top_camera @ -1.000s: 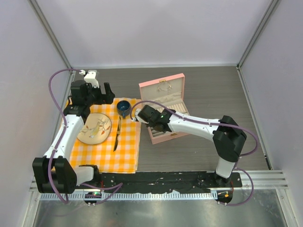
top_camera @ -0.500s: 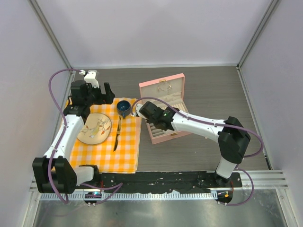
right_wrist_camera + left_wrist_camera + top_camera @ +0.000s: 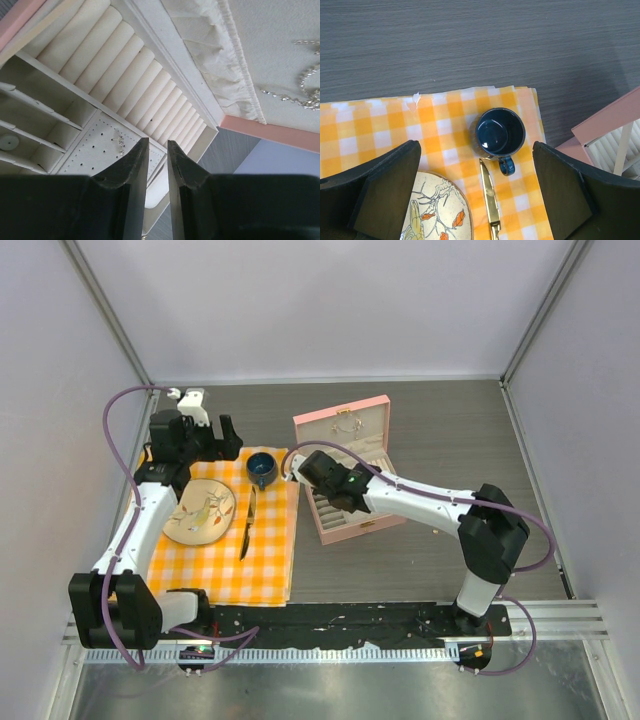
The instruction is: Organize the mixed jewelry
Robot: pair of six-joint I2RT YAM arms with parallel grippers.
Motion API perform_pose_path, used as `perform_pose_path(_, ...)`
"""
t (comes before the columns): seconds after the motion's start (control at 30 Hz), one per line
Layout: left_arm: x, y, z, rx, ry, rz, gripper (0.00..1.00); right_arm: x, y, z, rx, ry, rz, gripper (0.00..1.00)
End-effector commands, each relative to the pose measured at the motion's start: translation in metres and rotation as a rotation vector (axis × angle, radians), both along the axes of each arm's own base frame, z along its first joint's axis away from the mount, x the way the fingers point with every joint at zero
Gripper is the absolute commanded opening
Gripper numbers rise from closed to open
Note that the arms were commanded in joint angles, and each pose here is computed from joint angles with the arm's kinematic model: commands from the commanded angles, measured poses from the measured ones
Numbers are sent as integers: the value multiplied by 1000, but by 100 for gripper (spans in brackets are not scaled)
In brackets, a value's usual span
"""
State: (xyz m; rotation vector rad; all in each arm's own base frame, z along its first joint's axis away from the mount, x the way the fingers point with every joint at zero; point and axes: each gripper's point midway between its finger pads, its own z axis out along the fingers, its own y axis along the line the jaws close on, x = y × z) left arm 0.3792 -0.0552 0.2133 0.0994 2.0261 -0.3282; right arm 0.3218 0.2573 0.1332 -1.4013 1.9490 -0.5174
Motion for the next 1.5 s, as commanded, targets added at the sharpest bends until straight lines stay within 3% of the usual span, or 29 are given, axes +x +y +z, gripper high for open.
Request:
perform_pose_path(0.0, 4, 3, 18, -2, -71, 4, 100, 2, 4, -5, 13, -5, 5, 27)
perform_pose_path(0.87, 4, 3, 19, -6, -72, 4, 100, -12, -2, -18, 20, 56, 6, 27)
perform_pose_path(1.47, 3, 3, 20, -7, -74, 4, 100, -11, -16, 6, 21, -8, -15, 27)
